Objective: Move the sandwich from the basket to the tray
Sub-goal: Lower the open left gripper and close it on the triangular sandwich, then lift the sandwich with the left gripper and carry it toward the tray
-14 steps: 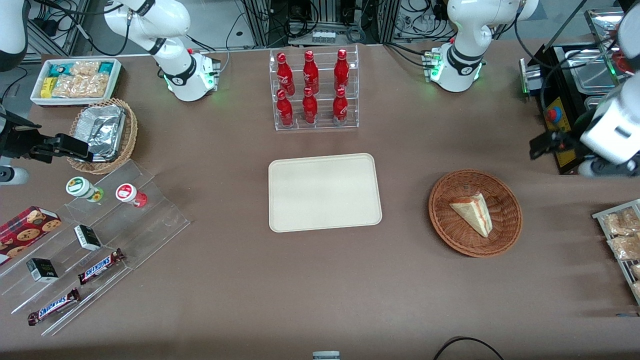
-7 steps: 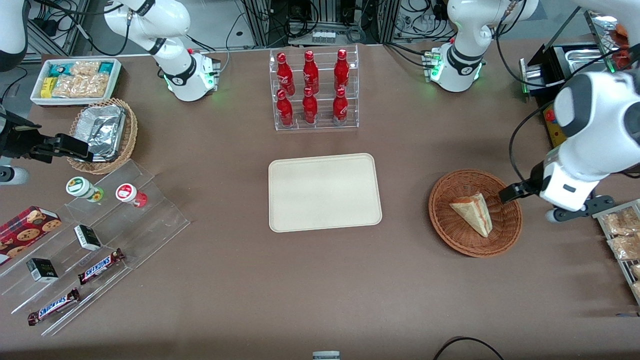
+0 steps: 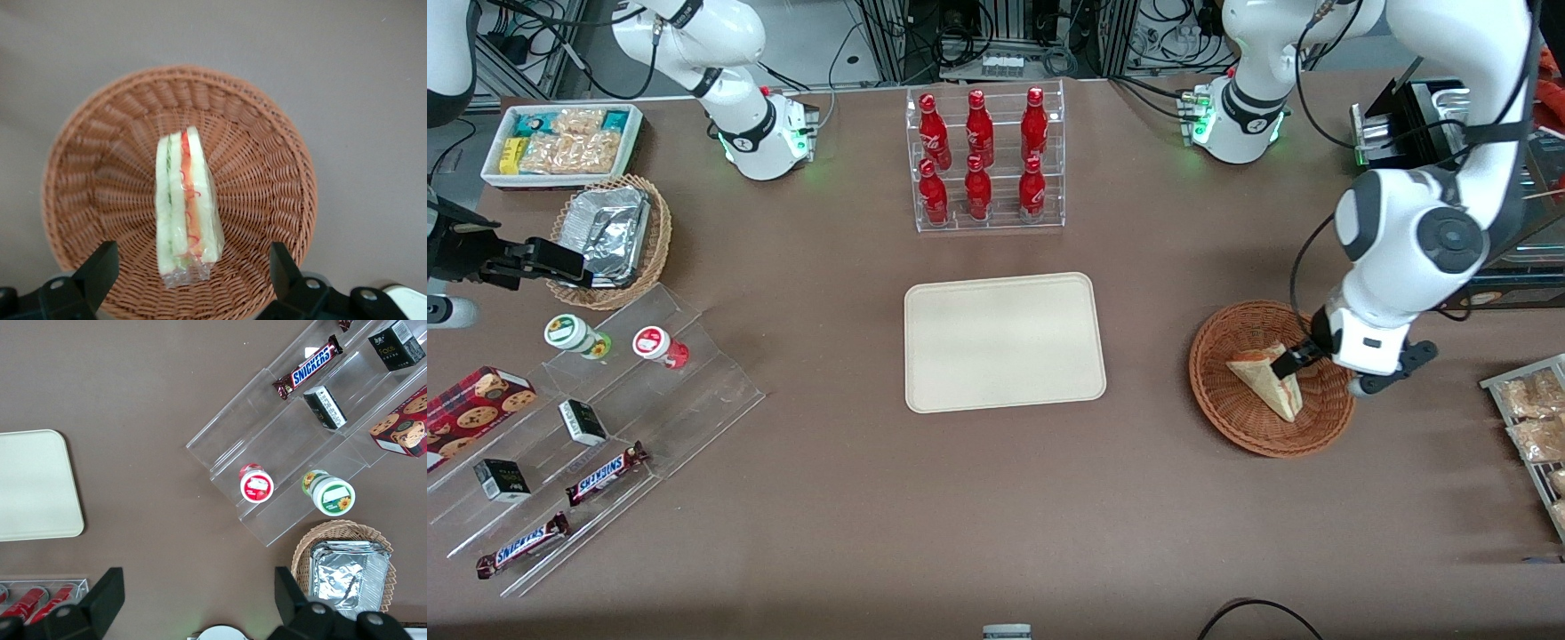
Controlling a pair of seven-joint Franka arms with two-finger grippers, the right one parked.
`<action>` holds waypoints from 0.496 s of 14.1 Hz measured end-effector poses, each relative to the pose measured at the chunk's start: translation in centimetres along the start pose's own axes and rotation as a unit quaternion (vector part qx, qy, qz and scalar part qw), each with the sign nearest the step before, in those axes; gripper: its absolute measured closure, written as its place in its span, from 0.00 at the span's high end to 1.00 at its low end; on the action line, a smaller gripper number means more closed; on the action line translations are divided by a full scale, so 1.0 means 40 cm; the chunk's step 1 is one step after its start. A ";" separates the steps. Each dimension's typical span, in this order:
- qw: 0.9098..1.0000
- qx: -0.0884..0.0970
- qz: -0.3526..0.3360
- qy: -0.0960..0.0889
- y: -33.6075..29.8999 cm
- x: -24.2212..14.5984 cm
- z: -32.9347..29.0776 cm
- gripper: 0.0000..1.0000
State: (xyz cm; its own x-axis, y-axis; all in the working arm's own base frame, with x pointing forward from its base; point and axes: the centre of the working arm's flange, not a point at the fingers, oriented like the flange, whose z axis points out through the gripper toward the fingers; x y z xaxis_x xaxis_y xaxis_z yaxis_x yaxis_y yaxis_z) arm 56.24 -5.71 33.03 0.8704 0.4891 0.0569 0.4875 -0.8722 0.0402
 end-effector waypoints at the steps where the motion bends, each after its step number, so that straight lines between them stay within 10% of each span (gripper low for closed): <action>1: 1.000 0.001 -0.005 -0.003 -0.005 -0.012 0.031 1.00; 7: 1.000 0.015 -0.010 -0.025 -0.018 -0.027 0.112 1.00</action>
State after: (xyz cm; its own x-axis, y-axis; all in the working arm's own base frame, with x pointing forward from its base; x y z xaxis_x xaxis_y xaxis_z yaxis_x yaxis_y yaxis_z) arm 55.26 -5.62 28.49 0.8628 0.5055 0.0073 0.5054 -0.8628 0.0111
